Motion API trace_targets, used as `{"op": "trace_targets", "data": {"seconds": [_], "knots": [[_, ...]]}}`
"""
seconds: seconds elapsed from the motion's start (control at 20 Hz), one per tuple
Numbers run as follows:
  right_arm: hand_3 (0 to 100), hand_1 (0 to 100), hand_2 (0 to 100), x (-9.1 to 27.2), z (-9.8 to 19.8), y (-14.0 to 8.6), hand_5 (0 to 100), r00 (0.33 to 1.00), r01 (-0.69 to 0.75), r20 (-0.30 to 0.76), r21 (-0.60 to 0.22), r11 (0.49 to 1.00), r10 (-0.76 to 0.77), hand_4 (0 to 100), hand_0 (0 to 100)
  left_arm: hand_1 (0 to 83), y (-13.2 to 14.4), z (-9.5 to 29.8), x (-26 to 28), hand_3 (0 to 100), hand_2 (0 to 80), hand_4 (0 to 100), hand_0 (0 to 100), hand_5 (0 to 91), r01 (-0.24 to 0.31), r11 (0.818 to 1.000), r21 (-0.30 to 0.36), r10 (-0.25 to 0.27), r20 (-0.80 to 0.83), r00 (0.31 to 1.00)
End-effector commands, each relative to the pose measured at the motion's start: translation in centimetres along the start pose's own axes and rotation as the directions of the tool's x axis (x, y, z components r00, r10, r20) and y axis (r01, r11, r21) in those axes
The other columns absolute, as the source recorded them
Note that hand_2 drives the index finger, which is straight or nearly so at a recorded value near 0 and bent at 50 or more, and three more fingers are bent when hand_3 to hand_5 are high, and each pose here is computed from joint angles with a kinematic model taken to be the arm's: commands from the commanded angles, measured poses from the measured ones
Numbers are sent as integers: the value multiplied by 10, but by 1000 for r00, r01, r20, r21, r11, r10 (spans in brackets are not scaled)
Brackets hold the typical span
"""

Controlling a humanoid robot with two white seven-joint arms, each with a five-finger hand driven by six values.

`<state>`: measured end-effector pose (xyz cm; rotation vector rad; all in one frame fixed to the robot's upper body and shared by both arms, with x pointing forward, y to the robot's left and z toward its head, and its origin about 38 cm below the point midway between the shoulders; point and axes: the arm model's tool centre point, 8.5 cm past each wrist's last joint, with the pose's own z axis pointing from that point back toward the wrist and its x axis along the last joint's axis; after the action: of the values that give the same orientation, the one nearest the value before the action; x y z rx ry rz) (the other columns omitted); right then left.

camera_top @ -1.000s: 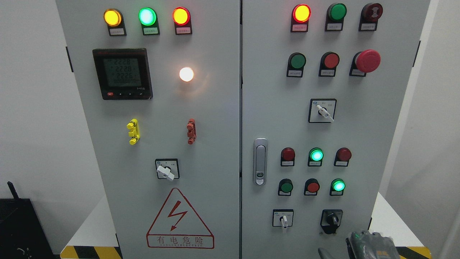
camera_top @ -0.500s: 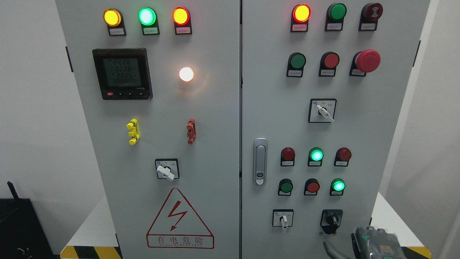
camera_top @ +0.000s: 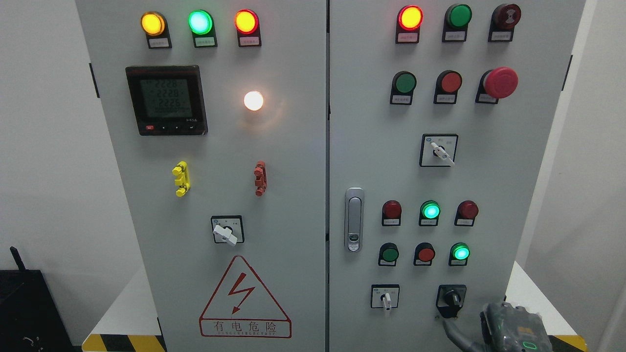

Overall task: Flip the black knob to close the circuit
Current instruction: 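Raise the right hand up toward the black rotary knob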

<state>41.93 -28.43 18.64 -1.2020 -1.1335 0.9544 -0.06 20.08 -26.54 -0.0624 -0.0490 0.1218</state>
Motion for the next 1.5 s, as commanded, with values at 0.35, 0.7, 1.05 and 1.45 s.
{"op": "trace_targets", "data": {"seconds": [0.35,0.7,1.05,1.45], "knots": [[1000,0,963,0,-13,5,858,1000,11,-19,23,1000,-11,896,0,556,0,0,0,0,0,0,120,0,-2,1000,0,2,0,1000],[1000,0,962,0,-12,0,861,1000,17,-19,11,1000,-17,898,0,556,0,0,0,0,0,0,120,0,1,1000,-1,-1,0,1000],[1000,0,963,2,-11,-5,861,999,31,-23,-6,1000,-31,900,0,556,0,0,1,0,0,0,120,0,1,1000,-1,-1,1,1000],[1000,0,963,1,-10,-6,862,998,52,-44,-10,999,-52,901,0,556,0,0,0,0,0,0,120,0,-2,1000,-1,2,0,1000]]}}
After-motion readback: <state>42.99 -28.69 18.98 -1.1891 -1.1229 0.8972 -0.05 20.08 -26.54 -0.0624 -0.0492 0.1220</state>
